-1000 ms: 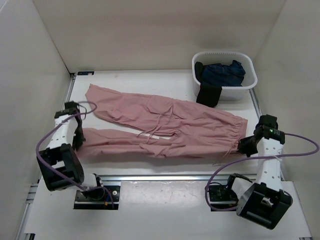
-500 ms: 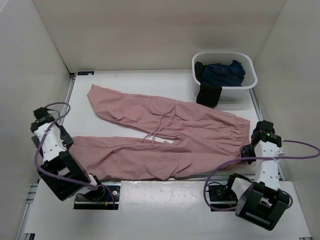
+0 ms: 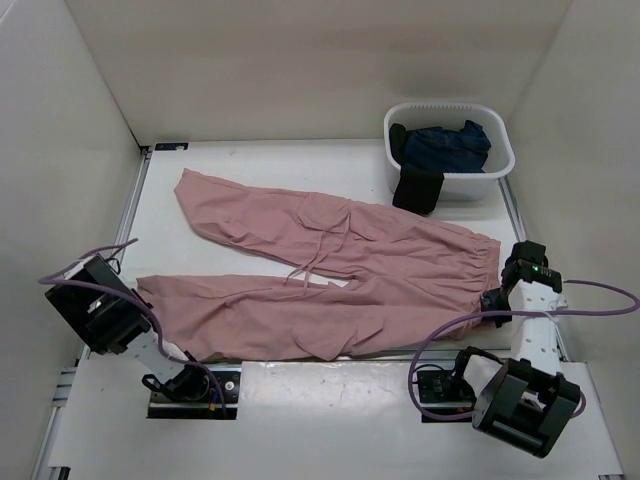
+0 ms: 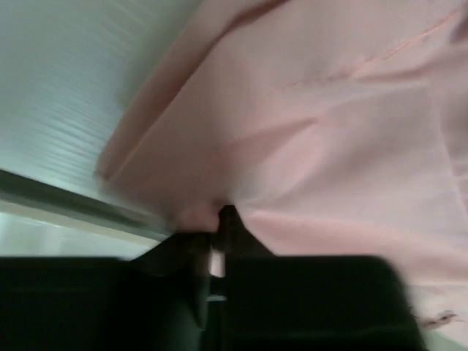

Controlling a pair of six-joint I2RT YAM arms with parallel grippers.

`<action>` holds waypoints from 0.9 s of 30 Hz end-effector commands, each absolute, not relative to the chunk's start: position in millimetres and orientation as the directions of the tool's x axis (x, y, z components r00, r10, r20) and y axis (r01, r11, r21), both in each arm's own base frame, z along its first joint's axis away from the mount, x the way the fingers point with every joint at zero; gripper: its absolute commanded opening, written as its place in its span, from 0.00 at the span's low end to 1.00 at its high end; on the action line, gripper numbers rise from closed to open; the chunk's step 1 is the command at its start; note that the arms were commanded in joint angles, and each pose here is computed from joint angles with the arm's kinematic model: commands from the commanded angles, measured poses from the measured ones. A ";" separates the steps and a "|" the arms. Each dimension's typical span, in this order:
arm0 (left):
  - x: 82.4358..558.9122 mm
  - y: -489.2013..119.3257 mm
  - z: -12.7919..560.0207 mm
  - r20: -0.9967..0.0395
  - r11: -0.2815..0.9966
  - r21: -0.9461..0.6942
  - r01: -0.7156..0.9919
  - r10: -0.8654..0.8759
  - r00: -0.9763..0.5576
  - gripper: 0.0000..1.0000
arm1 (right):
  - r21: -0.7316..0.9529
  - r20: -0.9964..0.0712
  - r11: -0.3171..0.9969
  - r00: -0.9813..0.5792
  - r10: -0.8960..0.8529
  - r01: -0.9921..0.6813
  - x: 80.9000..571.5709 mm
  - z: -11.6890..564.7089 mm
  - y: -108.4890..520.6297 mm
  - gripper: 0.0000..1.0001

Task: Fold and stack the trousers
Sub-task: Flatten the trousers out

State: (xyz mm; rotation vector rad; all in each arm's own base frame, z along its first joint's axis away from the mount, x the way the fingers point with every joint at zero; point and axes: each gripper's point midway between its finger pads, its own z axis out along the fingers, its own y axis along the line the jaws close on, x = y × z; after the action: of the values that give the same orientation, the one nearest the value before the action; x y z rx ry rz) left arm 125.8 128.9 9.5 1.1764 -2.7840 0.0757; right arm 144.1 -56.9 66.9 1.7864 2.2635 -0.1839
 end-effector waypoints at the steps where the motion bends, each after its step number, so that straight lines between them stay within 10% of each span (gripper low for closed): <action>1: 144.6 119.6 15.7 0.128 0.674 -0.124 -0.728 -0.717 -0.685 0.14 | 0.103 -0.294 0.242 -0.203 0.934 0.965 156.9 77.5 -60.8 0.02; 9: 180.9 246.4 145.6 -0.391 0.608 0.150 -0.779 -0.688 -0.612 0.14 | 0.343 -0.387 0.331 -0.188 0.903 0.879 214.0 175.2 -68.1 0.00; 18: 207.0 264.0 146.8 -0.307 0.638 0.216 -0.739 -0.674 -0.672 0.14 | 0.554 -0.336 0.393 -0.235 0.912 0.734 289.9 225.9 -56.5 0.00; 27: 204.2 281.4 166.7 -0.346 0.592 0.323 -0.738 -0.652 -0.675 0.14 | 0.485 -0.295 0.390 -0.273 0.916 0.783 257.2 194.9 -46.3 0.00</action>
State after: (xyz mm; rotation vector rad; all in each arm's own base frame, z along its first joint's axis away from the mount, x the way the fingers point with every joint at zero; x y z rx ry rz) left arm 202.5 216.0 131.2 1.2251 -2.9473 -0.2425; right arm 255.5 -14.3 199.5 1.4659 2.2280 0.4956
